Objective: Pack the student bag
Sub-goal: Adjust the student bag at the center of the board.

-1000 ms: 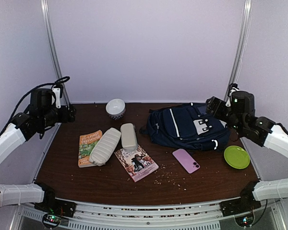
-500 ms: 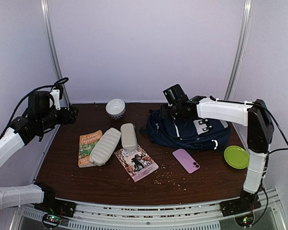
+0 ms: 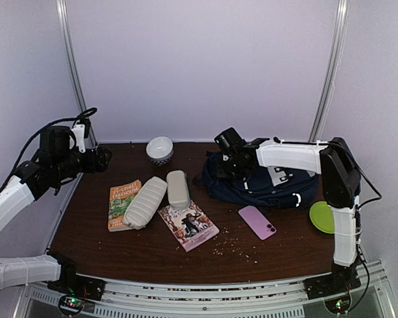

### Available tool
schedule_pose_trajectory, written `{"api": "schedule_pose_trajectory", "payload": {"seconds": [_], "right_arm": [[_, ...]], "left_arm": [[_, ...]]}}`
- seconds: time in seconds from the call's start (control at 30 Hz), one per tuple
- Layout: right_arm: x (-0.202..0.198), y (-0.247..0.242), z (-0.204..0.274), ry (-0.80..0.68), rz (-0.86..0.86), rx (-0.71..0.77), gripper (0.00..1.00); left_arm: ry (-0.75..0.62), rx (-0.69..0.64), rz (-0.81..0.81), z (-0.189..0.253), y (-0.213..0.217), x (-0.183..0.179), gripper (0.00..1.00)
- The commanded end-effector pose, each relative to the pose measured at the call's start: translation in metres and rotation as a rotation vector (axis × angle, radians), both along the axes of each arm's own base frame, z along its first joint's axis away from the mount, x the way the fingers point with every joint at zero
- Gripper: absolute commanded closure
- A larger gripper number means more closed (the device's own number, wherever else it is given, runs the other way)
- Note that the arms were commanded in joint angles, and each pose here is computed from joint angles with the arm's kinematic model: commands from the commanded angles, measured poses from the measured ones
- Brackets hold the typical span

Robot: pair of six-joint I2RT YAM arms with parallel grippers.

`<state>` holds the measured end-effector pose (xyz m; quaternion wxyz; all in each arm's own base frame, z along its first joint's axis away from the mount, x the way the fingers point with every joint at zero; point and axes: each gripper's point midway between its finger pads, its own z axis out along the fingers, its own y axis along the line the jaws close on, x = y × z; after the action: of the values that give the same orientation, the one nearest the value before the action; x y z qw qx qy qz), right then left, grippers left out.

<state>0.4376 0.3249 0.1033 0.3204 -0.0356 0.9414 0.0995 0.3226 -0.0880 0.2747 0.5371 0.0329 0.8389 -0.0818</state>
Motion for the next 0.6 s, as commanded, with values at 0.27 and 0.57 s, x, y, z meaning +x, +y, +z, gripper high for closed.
{"api": "schedule_pose_trajectory", "payload": {"seconds": [0.27,0.57], "right_arm": [[-0.027,0.007,0.004,0.056,0.12,0.016,0.88],[-0.045,0.003,0.02,0.054,0.169,0.043,0.51]], "left_arm": [[-0.04,-0.02,0.001,0.015,-0.001,0.006,0.1],[-0.039,-0.02,-0.004,0.015,-0.002,0.006,0.1]]}}
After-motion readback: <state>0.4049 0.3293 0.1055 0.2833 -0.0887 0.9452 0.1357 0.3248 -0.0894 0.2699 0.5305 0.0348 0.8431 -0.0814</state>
